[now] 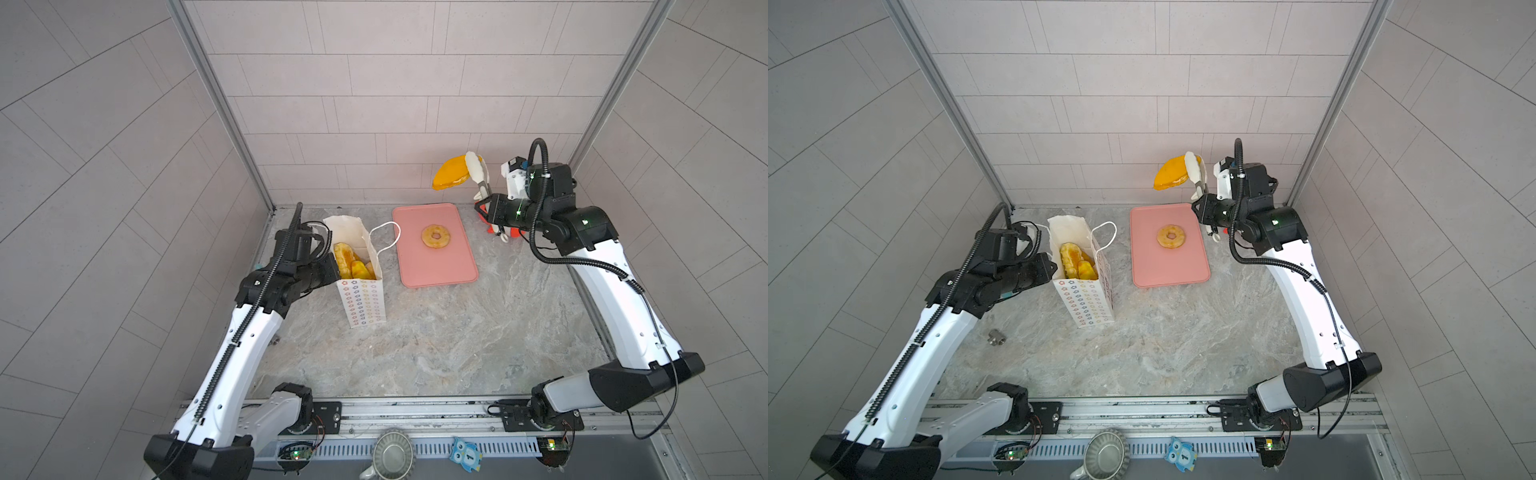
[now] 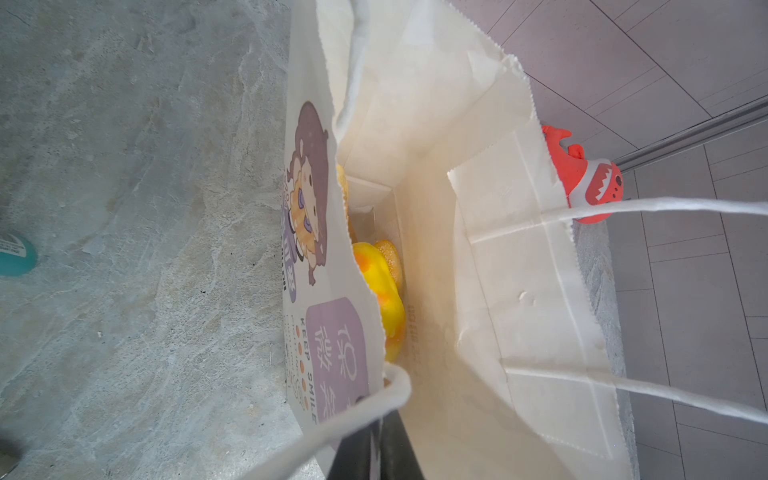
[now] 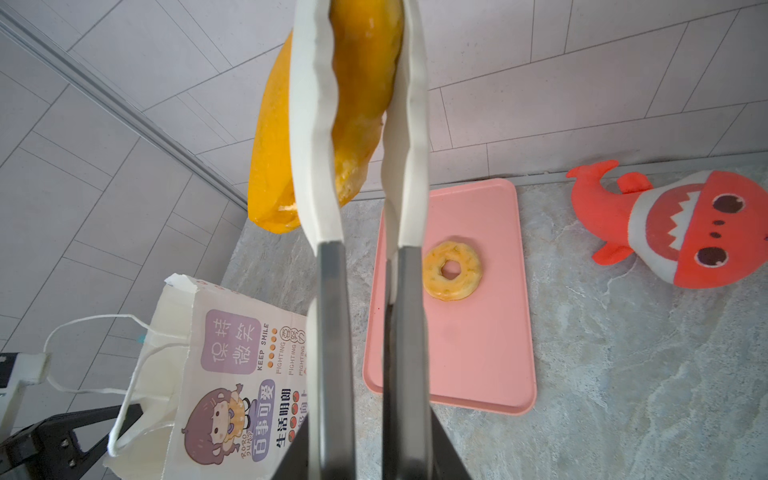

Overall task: Place the fake bread into the paper bag
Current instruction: 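Lift the orange wedge bread off the tray with the right gripper's tongs, then carry the orange wedge bread with the right gripper over the bag opening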

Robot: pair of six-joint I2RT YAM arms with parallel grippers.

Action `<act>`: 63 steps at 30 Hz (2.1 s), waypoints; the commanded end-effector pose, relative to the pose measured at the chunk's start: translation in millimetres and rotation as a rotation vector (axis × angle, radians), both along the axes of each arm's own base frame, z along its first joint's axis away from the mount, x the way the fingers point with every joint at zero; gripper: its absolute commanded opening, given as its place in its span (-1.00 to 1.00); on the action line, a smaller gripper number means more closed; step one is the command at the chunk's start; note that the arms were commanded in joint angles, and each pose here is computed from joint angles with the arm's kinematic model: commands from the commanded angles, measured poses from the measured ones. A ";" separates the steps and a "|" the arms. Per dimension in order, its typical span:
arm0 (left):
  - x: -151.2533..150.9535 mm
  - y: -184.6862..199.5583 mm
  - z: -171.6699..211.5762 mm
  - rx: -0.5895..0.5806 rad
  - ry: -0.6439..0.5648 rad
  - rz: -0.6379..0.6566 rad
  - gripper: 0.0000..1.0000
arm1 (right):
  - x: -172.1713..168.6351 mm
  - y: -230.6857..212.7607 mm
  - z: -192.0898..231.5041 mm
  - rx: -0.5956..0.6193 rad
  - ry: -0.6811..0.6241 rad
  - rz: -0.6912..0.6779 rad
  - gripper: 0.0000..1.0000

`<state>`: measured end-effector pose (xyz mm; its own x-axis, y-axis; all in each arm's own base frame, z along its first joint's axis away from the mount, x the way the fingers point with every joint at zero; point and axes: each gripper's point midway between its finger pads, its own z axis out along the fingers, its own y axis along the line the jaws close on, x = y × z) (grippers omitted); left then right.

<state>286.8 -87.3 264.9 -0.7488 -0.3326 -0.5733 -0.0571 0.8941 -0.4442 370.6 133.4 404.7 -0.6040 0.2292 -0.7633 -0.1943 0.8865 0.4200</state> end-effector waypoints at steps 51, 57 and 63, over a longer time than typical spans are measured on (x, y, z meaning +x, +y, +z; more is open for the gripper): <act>2.2 -1.1 13.2 -0.008 -0.033 -0.003 -0.80 | -89.0 120.4 71.7 -0.248 -0.323 0.332 -0.32; 2.6 -1.0 12.2 -0.007 -0.030 -0.003 -0.80 | -93.2 139.1 64.3 -0.314 -0.329 0.365 -0.32; 3.6 -1.2 12.7 -0.008 -0.032 -0.002 -0.80 | -96.8 154.2 58.0 -0.396 -0.345 0.382 -0.33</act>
